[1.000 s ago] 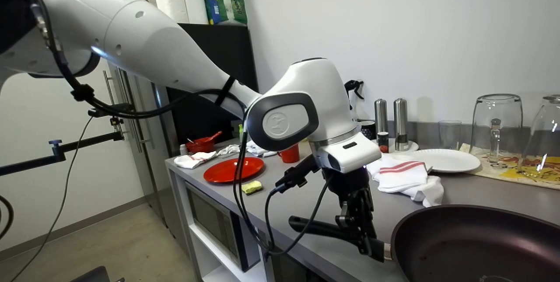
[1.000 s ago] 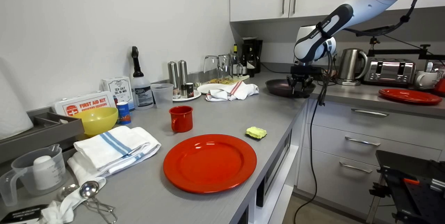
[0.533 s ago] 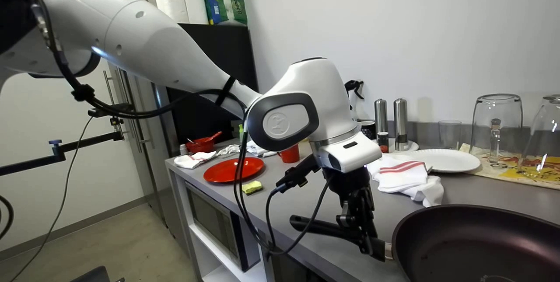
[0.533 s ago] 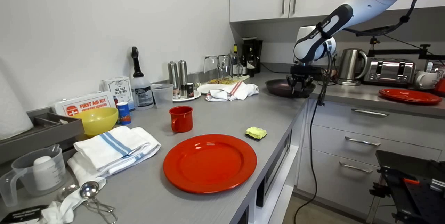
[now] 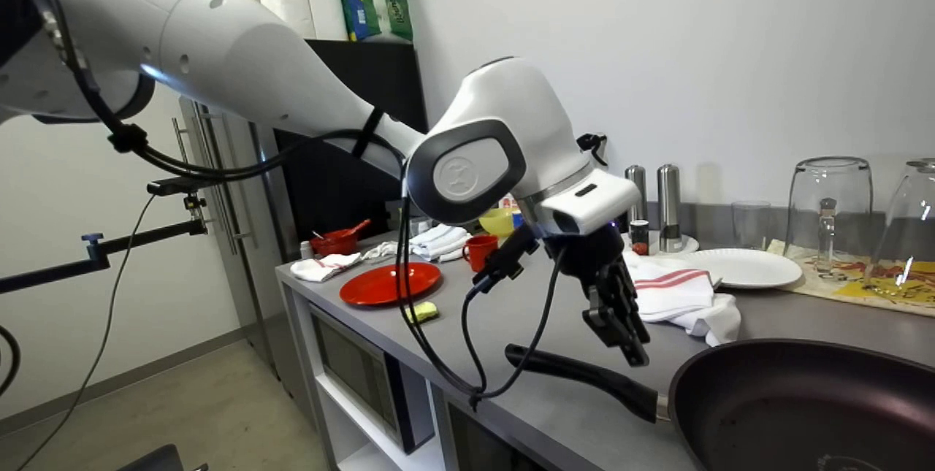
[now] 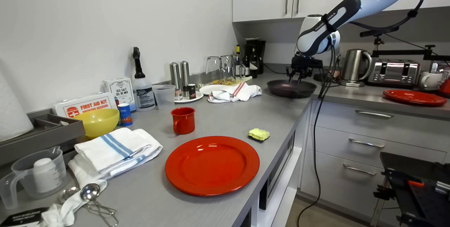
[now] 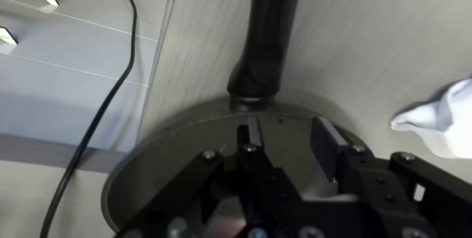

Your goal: Move the pan to the left

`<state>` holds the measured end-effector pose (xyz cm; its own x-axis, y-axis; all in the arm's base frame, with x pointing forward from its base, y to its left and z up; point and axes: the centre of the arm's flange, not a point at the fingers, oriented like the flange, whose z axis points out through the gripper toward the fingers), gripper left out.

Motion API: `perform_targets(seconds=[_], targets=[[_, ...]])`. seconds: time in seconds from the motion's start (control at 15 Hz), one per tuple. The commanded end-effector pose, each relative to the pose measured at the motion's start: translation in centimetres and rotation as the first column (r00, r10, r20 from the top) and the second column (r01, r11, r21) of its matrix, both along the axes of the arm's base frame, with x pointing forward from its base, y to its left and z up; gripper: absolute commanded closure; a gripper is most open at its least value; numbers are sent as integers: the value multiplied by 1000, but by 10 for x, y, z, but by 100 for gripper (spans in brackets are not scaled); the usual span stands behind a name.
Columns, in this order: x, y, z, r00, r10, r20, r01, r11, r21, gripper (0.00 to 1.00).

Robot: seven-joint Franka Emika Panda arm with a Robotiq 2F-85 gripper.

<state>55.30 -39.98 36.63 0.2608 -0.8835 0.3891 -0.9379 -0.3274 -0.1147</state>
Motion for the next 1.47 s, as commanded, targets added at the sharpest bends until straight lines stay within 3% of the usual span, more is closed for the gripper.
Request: perform_targets(seconds=[0.0, 0.27, 0.73, 1.2, 1.27, 1.33, 1.4], targets=[[-1, 15, 44, 995, 79, 68, -75, 995, -59, 84], [2, 21, 61, 991, 107, 82, -102, 993, -67, 84], [-8, 24, 45, 995, 77, -63, -72, 994, 76, 84], [-9, 24, 33, 987, 64, -144, -42, 987, 154, 84], [-10, 25, 31, 986, 62, -154, -36, 986, 162, 73], [-10, 25, 29, 985, 61, -163, -33, 985, 169, 36], [-11, 25, 27, 984, 61, -170, -30, 984, 174, 40]])
